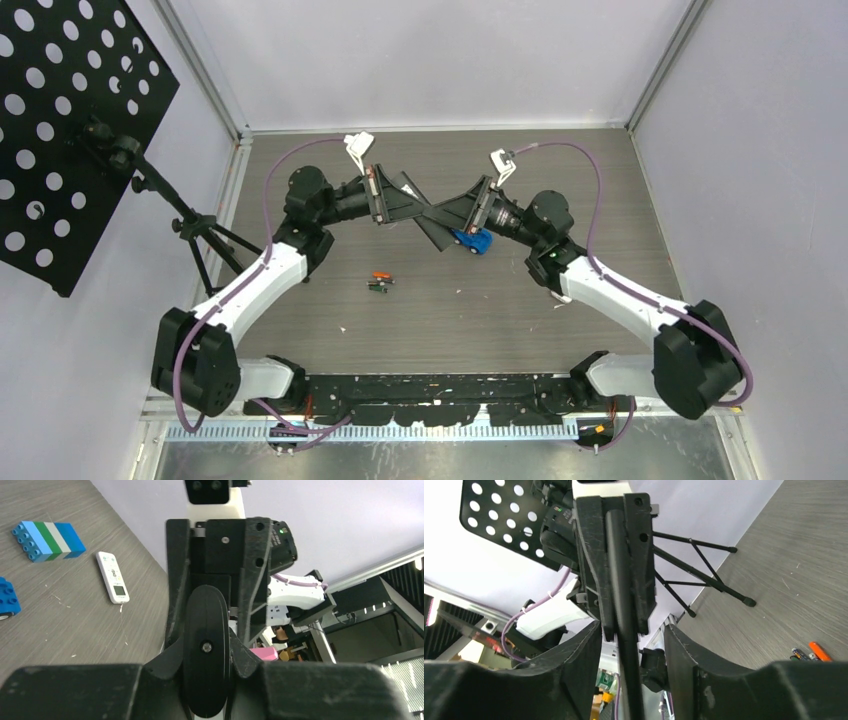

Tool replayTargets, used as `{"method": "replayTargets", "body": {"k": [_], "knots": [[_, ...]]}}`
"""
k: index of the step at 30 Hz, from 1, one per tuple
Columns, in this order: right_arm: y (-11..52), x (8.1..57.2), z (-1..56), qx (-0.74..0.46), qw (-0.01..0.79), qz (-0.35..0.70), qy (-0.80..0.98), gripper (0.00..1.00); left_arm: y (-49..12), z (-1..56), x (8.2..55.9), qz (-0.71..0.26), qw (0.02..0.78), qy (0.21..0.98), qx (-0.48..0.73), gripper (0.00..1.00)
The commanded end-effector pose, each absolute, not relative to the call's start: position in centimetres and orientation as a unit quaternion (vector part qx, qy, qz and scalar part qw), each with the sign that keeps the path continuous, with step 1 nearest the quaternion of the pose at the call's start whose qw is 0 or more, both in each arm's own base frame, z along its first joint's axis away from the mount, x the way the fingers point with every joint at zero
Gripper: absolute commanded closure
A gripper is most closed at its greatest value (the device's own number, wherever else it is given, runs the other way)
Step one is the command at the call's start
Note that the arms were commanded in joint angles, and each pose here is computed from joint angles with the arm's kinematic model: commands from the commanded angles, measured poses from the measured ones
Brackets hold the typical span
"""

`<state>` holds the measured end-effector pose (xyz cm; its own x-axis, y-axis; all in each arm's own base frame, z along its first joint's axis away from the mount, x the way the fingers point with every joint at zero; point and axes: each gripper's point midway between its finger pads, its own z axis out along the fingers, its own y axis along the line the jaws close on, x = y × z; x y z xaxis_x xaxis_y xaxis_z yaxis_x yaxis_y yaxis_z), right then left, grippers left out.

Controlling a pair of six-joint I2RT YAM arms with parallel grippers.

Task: Load the batteries into the remote control
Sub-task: Adjust the remote control.

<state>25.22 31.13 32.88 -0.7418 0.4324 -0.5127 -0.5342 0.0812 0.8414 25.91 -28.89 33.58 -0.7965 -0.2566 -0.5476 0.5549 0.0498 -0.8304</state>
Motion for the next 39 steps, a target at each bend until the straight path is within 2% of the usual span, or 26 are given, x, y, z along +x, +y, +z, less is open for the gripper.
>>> {"method": "replayTargets", "body": {"k": [1, 4, 9, 15, 17, 19, 22, 25, 28, 32, 39], "knots": [[31.8, 23.2, 36.6, -0.106, 0.343, 0.734, 0.577, 0.52, -28.3, 35.9, 24.2, -0.669, 0.325, 0.645, 0.172, 1.00], [32.0, 22.4, 36.5, -0.125, 0.326, 0.751, 0.560, 0.60, -28.2, 36.0, 24.3, -0.670, 0.325, 0.647, 0.166, 1.00], [32.3, 22.0, 35.3, -0.139, 0.310, 0.751, 0.566, 0.63, -28.3, 35.8, 24.8, -0.674, 0.317, 0.651, 0.148, 1.00], [32.4, 22.4, 33.4, -0.131, 0.308, 0.737, 0.587, 0.49, -28.1, 36.6, 25.1, -0.680, 0.319, 0.646, 0.136, 1.00], [32.4, 23.2, 32.5, -0.110, 0.311, 0.728, 0.601, 0.41, -27.9, 36.8, 25.2, -0.679, 0.323, 0.645, 0.136, 1.00], [32.4, 23.7, 31.8, -0.093, 0.314, 0.722, 0.610, 0.39, -27.6, 37.0, 25.2, -0.678, 0.328, 0.644, 0.135, 1.00], [32.4, 24.6, 30.5, -0.067, 0.312, 0.711, 0.626, 0.47, -27.4, 37.3, 25.1, -0.678, 0.333, 0.641, 0.135, 1.00], [32.4, 24.7, 30.0, -0.052, 0.301, 0.721, 0.622, 0.63, -27.4, 37.8, 25.0, -0.681, 0.336, 0.637, 0.134, 1.00], [32.5, 24.6, 29.6, -0.044, 0.288, 0.728, 0.621, 0.75, -27.2, 38.4, 24.9, -0.683, 0.342, 0.632, 0.132, 1.00], [32.4, 24.3, 28.6, -0.048, 0.284, 0.724, 0.627, 0.79, -26.6, 38.9, 25.6, -0.673, 0.365, 0.631, 0.122, 1.00], [32.2, 24.8, 27.2, -0.043, 0.288, 0.713, 0.638, 0.75, -25.6, 38.9, 26.9, -0.664, 0.380, 0.636, 0.097, 1.00]]}}
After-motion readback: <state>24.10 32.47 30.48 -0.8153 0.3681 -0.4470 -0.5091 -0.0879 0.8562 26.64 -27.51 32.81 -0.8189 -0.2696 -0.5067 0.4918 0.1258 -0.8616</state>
